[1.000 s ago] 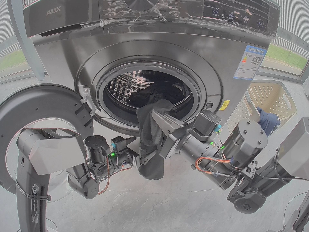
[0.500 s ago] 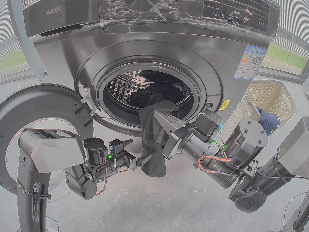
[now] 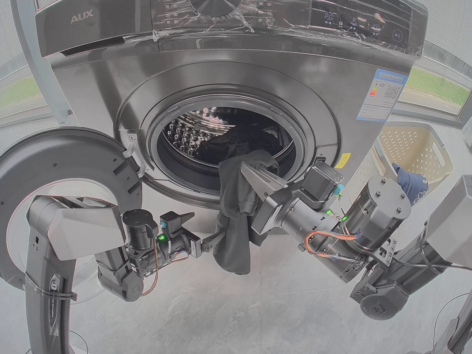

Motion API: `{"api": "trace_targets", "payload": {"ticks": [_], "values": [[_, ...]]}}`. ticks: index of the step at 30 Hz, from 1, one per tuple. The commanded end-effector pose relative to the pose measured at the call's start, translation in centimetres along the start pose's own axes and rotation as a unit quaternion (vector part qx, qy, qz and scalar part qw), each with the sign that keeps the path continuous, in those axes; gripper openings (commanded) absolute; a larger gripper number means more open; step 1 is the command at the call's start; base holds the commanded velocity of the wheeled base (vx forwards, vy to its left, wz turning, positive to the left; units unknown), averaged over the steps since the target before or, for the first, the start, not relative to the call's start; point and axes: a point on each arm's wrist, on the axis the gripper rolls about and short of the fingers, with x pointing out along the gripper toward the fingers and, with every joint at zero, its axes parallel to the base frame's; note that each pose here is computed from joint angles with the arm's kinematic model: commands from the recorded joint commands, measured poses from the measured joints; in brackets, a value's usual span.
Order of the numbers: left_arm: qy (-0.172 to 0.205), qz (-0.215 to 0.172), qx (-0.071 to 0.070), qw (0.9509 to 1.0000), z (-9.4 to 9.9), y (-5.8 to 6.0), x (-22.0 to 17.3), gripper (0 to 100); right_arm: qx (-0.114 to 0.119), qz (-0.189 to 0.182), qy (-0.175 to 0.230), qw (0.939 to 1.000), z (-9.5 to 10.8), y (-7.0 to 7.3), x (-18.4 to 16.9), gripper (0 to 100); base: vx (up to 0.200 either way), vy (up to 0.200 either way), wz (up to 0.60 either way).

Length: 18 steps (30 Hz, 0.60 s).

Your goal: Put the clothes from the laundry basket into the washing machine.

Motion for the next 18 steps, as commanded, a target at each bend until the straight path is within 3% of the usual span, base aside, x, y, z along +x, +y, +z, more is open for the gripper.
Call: {"api": "trace_targets", "payload": {"ticks": [1, 6, 12, 18], "values": [[-0.005, 0.002, 0.001, 1.0000, -0.2, 0.3, 0.6, 100, 0.002, 0.005, -0.002, 1.0000, 0.2, 0.4, -0.1, 0, 0.000, 0.000, 0.00], [-0.022, -0.011, 0.006, 0.9997, 0.5, -0.4, 1.5, 100, 0.003, 0.009, -0.001, 1.0000, 0.0, 0.6, -0.1, 0, 0.000, 0.000, 0.00], [-0.021, -0.043, 0.012, 0.9988, 0.5, -2.9, 2.0, 100, 0.003, 0.009, -0.001, 1.0000, 0.0, 0.6, -0.1, 0, 0.000, 0.000, 0.00], [-0.020, -0.062, 0.016, 0.9978, 0.6, -4.3, 2.1, 100, 0.003, 0.009, -0.001, 1.0000, 0.0, 0.6, -0.1, 0, 0.000, 0.000, 0.00]]}}
